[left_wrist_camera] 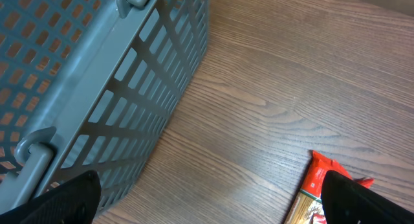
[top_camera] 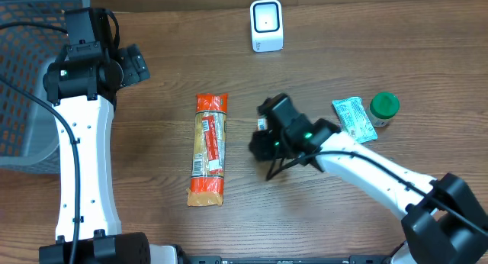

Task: Scan the item barcode
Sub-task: 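Move the right gripper over the red-and-yellow spaghetti pack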

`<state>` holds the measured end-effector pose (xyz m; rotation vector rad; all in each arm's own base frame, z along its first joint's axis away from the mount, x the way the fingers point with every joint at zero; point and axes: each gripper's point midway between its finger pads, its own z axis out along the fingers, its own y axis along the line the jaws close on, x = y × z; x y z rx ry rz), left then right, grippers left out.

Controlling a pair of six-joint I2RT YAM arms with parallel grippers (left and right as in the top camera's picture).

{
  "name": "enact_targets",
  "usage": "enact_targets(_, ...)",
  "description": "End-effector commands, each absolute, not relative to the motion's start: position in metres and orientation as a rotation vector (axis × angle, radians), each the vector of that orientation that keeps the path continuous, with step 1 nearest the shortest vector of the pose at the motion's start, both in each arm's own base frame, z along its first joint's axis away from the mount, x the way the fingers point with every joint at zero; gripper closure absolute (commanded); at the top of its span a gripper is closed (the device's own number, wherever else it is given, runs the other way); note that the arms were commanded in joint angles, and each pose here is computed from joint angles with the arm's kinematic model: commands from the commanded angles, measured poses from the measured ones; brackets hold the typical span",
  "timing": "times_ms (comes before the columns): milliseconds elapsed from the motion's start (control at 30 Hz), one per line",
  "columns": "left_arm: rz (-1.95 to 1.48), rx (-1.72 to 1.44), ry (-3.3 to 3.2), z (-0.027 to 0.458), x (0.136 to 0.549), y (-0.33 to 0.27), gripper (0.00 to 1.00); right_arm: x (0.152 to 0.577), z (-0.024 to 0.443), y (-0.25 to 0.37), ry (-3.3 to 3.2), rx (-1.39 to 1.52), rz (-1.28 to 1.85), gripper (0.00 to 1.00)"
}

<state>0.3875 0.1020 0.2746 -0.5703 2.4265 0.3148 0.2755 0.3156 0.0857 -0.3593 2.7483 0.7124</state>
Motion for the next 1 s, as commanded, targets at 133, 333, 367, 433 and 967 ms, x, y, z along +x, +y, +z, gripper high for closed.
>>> enact_targets(133,0.328,-0.563,2.394,0.287,0.386,0.104,0.00,0.265,0.109,0.362,2.580,-0.527,0.714,0.44)
enact_targets(333,0.328,-0.563,2.393,0.287,0.386,0.104,0.00,0.256,0.090,0.381,2.571,-0.610,0.715,0.42)
enact_targets(367,0.328,-0.563,2.394,0.287,0.386,0.104,0.00,0.256,0.087,0.384,2.570,-0.615,0.719,0.41)
enact_targets(433,0.328,-0.563,2.394,0.287,0.386,0.104,0.00,0.257,0.084,0.388,2.559,-0.625,0.724,0.41)
enact_targets(967,0.328,-0.563,2.393,0.287,0.386,0.104,0.00,0.265,0.043,0.417,2.475,-0.729,0.719,0.39)
